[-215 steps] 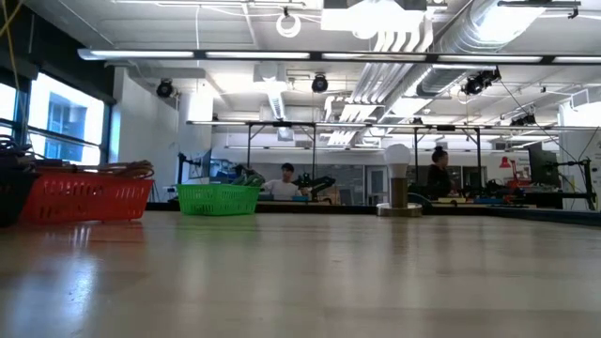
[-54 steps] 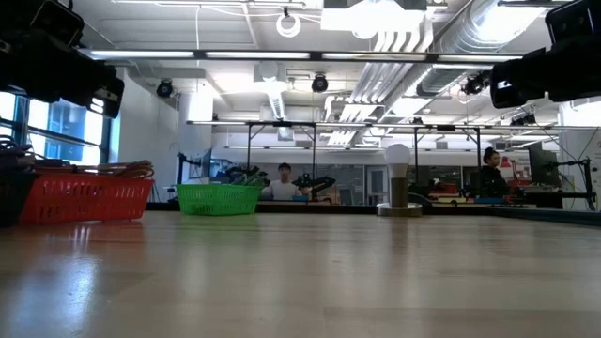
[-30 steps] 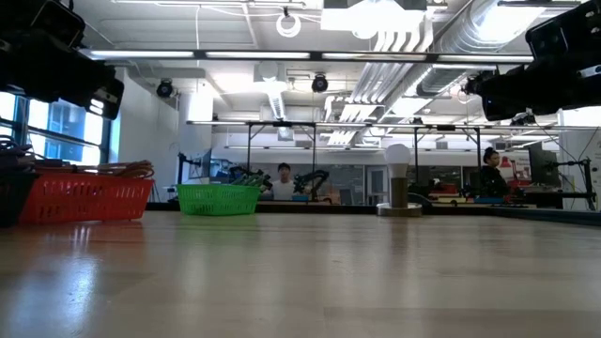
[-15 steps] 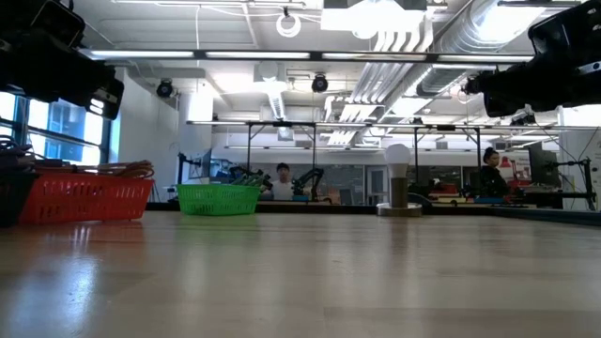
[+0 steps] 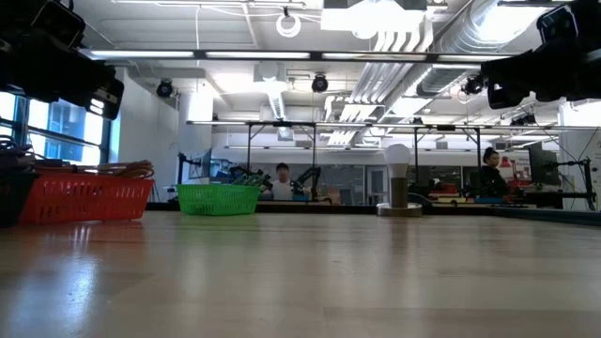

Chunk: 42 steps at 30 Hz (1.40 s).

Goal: Pick & Place USB Port
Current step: Return to Home Position

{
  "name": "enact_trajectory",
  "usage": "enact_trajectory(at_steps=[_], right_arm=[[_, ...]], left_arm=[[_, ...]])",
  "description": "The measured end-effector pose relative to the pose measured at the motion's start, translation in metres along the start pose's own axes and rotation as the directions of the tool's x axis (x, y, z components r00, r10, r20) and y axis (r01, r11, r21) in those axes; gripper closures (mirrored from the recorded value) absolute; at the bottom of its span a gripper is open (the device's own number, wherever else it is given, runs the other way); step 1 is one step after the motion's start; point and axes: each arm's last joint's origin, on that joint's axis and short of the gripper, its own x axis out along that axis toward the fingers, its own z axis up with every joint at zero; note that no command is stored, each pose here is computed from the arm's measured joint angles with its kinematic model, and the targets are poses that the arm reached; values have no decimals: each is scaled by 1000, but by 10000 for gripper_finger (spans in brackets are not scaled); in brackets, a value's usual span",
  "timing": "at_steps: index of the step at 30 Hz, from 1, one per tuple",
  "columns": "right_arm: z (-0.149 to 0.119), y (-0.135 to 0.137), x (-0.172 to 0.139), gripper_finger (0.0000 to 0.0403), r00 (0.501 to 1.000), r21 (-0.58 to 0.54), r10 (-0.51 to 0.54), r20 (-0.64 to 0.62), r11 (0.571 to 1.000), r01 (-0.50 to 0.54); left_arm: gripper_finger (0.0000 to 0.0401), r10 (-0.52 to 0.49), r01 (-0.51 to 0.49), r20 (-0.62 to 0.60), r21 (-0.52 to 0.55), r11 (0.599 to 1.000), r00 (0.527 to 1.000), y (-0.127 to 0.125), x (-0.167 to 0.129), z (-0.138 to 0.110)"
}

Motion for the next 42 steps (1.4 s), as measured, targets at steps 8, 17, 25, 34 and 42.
enact_trajectory(at_steps=[8, 17, 25, 34, 42], right_arm=[[0, 0, 0, 403, 1000, 10, -5, -3, 1000, 5], [-1, -3, 0, 402, 993, 26, -117, -22, 993, 117], [-3, -6, -1, 402, 974, 24, -223, -42, 974, 224], [-2, -7, -1, 402, 972, 23, -230, -37, 973, 231], [-2, -7, -1, 402, 972, 23, -230, -35, 973, 231]], left_arm=[[401, 2, -2, 0, 1, 1000, 1000, 0, 0, 0], [401, 111, -111, 39, -12, 994, 993, 3, 0, 3], [401, 339, -337, 83, -33, 941, 937, 10, -2, 6], [401, 375, -373, 88, -37, 927, 923, 11, -2, 7], [401, 349, -348, 86, -34, 937, 933, 10, -2, 7]])
